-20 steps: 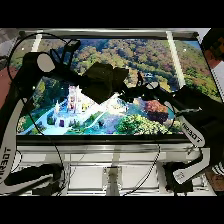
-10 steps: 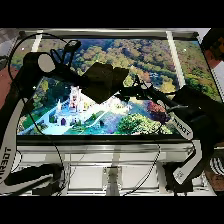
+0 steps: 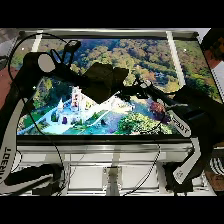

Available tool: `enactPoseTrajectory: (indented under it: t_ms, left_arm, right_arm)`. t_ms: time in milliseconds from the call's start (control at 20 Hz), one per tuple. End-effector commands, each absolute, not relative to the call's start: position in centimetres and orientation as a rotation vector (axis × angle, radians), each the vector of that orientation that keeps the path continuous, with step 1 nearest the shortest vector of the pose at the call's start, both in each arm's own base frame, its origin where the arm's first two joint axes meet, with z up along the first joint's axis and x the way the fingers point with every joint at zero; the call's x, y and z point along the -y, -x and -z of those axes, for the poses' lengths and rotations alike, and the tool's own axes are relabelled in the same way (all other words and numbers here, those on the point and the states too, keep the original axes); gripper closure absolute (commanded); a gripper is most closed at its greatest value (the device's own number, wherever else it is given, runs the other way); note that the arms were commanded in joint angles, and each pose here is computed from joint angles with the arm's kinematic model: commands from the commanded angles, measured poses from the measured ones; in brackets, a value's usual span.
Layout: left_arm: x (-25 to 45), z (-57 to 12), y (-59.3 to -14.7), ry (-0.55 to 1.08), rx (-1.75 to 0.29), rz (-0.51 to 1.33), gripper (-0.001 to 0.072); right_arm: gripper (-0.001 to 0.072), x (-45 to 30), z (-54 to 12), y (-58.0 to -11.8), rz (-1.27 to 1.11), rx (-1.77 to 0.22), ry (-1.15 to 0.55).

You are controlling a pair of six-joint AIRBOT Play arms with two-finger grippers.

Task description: Fold the clothes and pants, and hang the long-sleeved shirts on hangers.

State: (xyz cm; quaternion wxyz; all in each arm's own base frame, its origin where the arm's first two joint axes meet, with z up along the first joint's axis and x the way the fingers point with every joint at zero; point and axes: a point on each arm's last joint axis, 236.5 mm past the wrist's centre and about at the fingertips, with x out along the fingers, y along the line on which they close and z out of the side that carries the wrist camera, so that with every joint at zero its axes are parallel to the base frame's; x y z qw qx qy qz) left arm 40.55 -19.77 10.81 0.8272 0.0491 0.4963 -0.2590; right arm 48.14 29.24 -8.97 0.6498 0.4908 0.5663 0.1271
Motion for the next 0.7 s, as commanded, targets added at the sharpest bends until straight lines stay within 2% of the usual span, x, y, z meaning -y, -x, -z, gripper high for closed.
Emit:
enactPoseTrajectory:
  t_ms: [0, 350, 650]
  left_arm:
    - [19.8, -10.8, -40.6, -0.105, -1.055, 0.550, 0.0339]
    - [19.8, -10.8, -40.6, -0.105, -1.055, 0.550, 0.0339]
    - [19.8, -10.8, -40.6, -0.104, -1.054, 0.551, 0.0339]
  right_arm:
    - [0.0343, -27.5, 10.1, -46.8, -0.250, -1.372, -1.107]
    - [0.0340, -27.1, 10.1, -47.5, -0.265, -1.345, -1.104]
    - [0.0340, -27.8, 10.0, -48.3, -0.266, -1.321, -1.191]
